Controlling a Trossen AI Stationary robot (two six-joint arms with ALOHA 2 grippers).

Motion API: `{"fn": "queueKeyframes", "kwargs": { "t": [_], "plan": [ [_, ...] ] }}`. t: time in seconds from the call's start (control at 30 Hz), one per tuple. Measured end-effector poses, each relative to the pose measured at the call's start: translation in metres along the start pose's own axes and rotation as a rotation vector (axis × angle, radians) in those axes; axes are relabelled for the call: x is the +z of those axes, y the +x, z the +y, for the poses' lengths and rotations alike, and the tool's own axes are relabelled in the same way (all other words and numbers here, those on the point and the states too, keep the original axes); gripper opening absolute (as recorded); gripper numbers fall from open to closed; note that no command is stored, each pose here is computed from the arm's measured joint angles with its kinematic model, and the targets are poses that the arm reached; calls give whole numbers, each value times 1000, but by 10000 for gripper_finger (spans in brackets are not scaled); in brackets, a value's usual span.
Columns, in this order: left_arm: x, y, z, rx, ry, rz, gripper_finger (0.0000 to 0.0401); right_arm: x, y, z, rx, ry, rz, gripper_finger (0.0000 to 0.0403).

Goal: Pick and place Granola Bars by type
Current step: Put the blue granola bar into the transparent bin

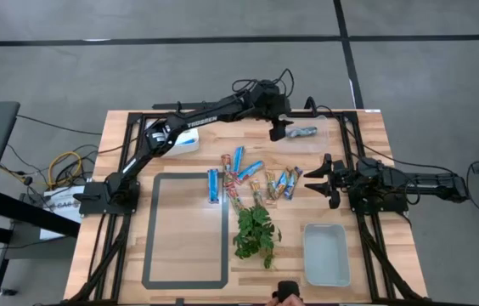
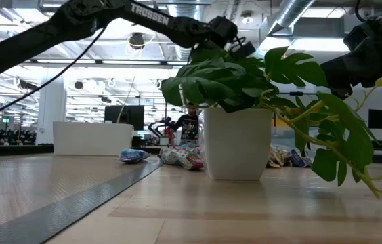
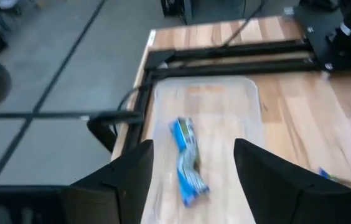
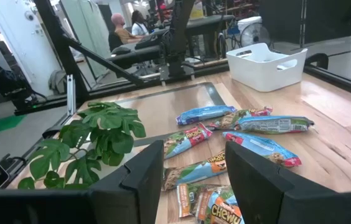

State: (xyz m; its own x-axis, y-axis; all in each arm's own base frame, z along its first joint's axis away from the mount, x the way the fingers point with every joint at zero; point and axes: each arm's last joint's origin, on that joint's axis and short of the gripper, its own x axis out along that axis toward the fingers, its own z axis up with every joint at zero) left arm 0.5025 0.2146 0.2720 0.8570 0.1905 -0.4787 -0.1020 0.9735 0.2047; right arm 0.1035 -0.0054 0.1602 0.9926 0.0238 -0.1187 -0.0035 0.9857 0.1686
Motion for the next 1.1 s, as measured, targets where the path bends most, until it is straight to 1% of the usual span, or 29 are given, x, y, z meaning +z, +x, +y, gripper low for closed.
{"fn": "queueKeyframes", "kwargs": {
  "t": [0.1, 0.3, 0.47, 0.6, 0.7, 0.8, 0.9, 1.03, 1.1],
  "plan": [
    [5, -14, -2, -19, -14, 48, 207, 0, 0, 0, 0, 0, 0, 165],
    [13, -41, -9, -62, -85, 160, 197, 0, 0, 0, 0, 0, 0, 165],
    [20, -64, -18, -98, -93, 238, 196, 0, 0, 0, -1, 0, 0, 166],
    [20, -82, -28, -112, -114, 258, 196, 0, 0, 0, 0, 0, 0, 164],
    [14, -97, -39, -112, -137, 245, 196, 0, 0, 0, 0, 0, 0, 165],
    [0, -114, -51, -91, -165, 202, 196, 0, 0, 0, 0, 0, 0, 166],
    [-26, -131, -66, -80, -220, 184, 196, 0, 0, 0, 0, 0, 0, 166],
    [-59, -156, -87, -84, -345, 200, 196, 0, 0, 0, 0, 0, 0, 164],
    [-73, -168, -96, -79, -413, 231, 196, 0, 0, 0, 0, 0, 0, 164]
  ]
}}
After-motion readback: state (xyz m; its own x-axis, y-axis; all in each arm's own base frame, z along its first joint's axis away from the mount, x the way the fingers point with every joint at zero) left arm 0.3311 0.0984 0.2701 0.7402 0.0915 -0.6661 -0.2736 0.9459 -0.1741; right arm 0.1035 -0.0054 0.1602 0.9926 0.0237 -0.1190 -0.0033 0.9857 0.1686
